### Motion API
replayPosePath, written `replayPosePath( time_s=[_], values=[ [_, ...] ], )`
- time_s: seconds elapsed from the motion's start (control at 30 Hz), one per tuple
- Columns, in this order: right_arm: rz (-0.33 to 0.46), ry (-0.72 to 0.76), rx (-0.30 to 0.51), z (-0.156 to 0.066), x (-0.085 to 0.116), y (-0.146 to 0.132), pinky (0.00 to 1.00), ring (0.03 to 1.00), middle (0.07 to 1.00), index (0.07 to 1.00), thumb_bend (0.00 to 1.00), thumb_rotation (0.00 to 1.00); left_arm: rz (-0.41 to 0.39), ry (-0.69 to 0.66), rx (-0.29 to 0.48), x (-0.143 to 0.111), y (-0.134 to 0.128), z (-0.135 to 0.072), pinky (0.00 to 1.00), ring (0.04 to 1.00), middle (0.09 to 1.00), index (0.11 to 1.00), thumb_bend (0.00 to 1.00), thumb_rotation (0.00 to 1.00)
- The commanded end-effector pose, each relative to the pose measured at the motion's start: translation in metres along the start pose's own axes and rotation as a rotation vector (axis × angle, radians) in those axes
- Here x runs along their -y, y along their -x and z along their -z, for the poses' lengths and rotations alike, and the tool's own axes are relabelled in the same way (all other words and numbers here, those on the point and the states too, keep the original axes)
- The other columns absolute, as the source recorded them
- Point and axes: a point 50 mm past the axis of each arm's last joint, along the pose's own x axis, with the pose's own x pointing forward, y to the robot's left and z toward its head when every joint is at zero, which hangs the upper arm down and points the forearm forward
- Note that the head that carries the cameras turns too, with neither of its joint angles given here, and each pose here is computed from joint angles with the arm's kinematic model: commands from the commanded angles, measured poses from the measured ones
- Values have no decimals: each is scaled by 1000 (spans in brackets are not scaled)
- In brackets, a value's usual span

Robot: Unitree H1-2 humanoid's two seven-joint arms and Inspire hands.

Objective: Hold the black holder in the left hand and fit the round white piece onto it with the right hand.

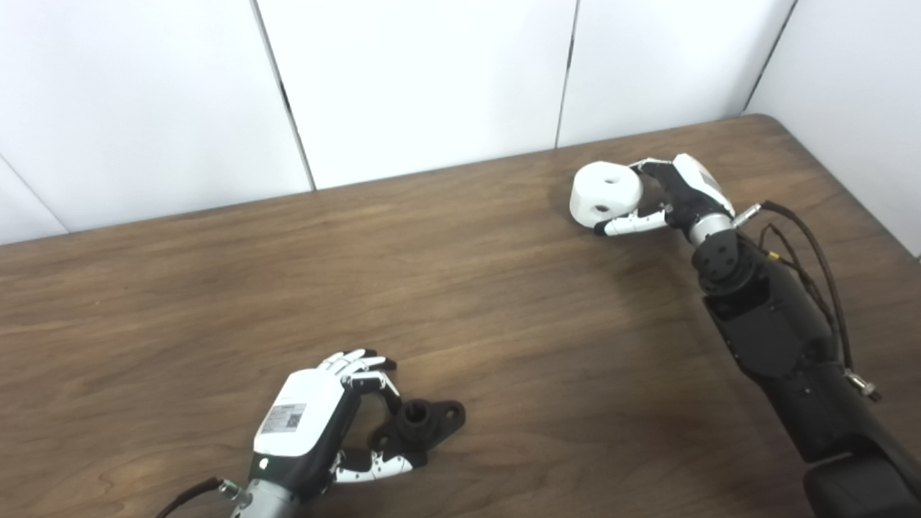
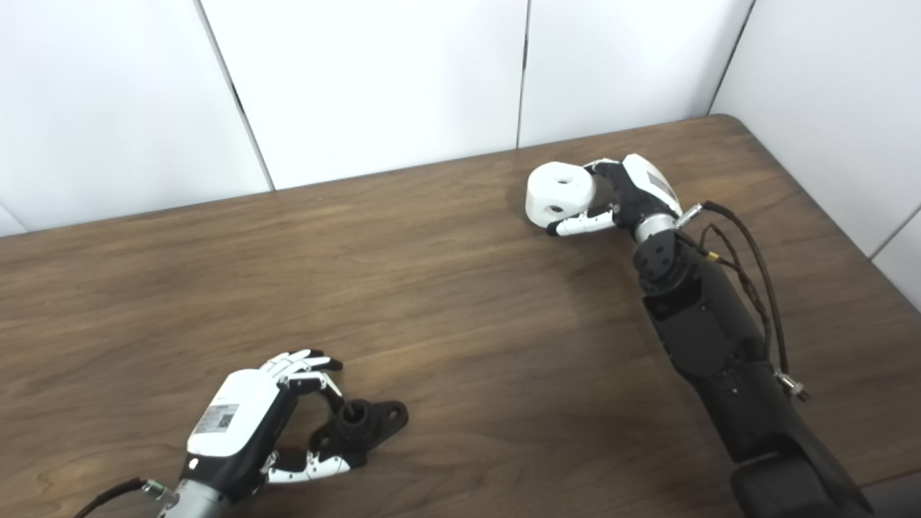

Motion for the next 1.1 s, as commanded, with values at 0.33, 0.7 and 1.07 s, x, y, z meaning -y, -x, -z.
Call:
replayPosePath(
  time_s=[0.33, 0.7, 1.07],
  values=[
    [93, -17, 90, -30, 25, -6, 861, 944, 896, 721, 753, 245, 145, -30, -94, 23, 14, 11, 865, 866, 798, 486, 522, 56],
    [107, -49, 99, -28, 24, -5, 895, 949, 885, 688, 745, 196, 145, -20, -98, 23, 14, 9, 869, 868, 797, 486, 523, 55],
    [111, -28, 144, -23, 26, -5, 909, 926, 809, 489, 522, 137, 143, -21, -99, 22, 14, 8, 867, 867, 798, 486, 522, 55]
  ],
)
